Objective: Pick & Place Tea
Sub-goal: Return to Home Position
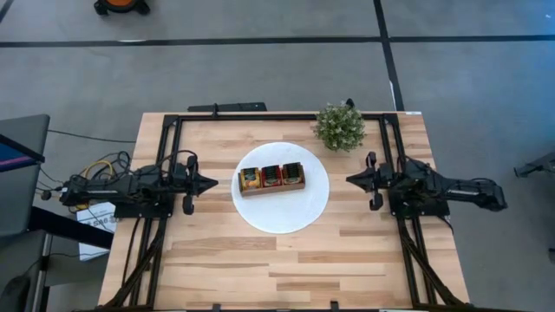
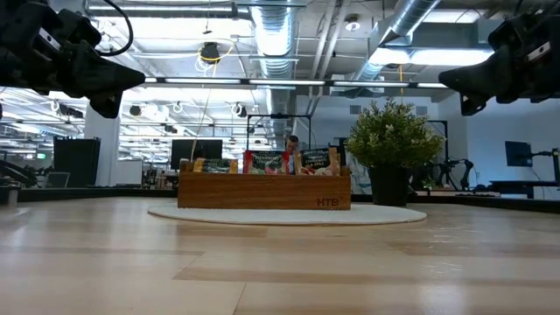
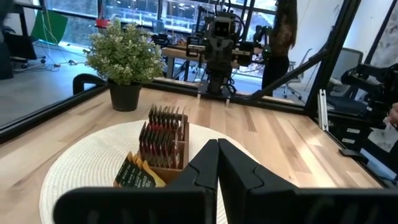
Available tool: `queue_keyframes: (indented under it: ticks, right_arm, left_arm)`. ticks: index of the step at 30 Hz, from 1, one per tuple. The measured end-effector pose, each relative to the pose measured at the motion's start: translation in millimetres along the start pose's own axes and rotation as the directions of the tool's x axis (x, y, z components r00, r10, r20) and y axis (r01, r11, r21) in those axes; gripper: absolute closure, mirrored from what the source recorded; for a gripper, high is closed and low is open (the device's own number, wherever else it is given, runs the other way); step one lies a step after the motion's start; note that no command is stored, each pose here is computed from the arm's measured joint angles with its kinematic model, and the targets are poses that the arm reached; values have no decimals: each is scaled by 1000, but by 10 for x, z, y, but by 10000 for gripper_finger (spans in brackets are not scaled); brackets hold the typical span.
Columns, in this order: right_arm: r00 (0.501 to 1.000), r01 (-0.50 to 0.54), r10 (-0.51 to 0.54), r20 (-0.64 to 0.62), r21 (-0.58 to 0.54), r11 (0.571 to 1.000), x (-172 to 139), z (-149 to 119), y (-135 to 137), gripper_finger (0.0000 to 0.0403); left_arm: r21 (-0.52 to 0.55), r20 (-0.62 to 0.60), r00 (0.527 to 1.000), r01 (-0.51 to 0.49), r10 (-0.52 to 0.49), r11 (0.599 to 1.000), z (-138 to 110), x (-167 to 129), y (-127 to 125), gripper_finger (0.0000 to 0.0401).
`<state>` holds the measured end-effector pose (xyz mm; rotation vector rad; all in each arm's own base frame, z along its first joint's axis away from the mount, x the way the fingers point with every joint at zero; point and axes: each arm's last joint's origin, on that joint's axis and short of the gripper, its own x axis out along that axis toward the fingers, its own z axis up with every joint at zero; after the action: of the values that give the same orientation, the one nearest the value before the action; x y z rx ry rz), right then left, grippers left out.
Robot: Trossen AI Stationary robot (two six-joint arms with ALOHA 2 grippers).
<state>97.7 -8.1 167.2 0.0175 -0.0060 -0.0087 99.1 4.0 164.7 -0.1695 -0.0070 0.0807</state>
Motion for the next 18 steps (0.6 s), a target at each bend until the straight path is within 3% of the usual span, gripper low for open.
queue_keyframes:
  ticks: [18]
  right_arm:
    - [1000,-9,9,-3,1,1000,0,1,10,403]
  left_arm:
    - [-3,1,1000,-2,2,1000,1,0,1,401]
